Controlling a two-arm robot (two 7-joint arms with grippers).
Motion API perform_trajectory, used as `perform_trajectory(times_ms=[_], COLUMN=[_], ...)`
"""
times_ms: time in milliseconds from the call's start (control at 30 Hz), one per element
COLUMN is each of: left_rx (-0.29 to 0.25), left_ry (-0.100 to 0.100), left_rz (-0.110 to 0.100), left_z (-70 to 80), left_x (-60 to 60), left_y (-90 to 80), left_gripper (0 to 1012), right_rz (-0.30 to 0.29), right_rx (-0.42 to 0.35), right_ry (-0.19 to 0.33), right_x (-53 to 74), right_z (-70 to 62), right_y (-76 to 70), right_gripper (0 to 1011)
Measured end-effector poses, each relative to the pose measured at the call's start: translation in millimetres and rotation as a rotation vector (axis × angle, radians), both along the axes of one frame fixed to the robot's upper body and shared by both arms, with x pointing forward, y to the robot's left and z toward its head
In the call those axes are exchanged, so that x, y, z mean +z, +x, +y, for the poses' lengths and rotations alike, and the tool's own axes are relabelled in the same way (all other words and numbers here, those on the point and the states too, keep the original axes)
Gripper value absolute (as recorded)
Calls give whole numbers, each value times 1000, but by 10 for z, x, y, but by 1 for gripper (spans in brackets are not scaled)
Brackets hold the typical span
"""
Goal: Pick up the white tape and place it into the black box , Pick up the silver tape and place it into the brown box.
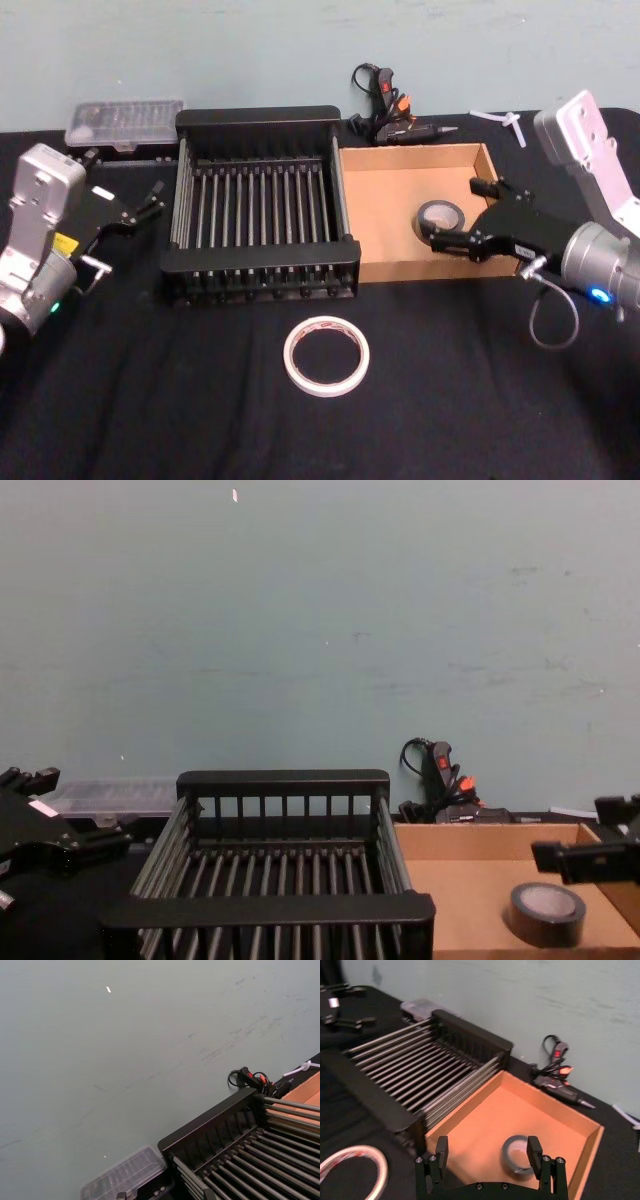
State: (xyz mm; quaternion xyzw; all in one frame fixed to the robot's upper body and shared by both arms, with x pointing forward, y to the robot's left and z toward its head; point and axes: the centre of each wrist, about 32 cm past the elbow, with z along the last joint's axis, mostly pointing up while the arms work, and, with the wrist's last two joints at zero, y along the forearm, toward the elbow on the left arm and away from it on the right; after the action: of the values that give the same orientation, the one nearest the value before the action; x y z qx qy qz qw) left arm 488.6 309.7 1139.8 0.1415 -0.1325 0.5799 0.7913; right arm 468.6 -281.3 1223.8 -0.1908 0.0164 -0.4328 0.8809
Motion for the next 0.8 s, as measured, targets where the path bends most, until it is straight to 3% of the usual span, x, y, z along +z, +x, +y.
perform_trajectory(times_ms=[433, 800], left_rx=[0, 0], left_ry=[0, 0], left_rz=[0, 0], left_z=[0, 0], left_x=[0, 0], left_y=[0, 0], left_gripper=[1000, 1001], right_rz=[76, 117], right_rx=[90, 148], right_ry=[-27, -42], right_x=[-37, -114], right_z=[23, 161], right_y=[-232, -175], right_gripper=[1002, 1002])
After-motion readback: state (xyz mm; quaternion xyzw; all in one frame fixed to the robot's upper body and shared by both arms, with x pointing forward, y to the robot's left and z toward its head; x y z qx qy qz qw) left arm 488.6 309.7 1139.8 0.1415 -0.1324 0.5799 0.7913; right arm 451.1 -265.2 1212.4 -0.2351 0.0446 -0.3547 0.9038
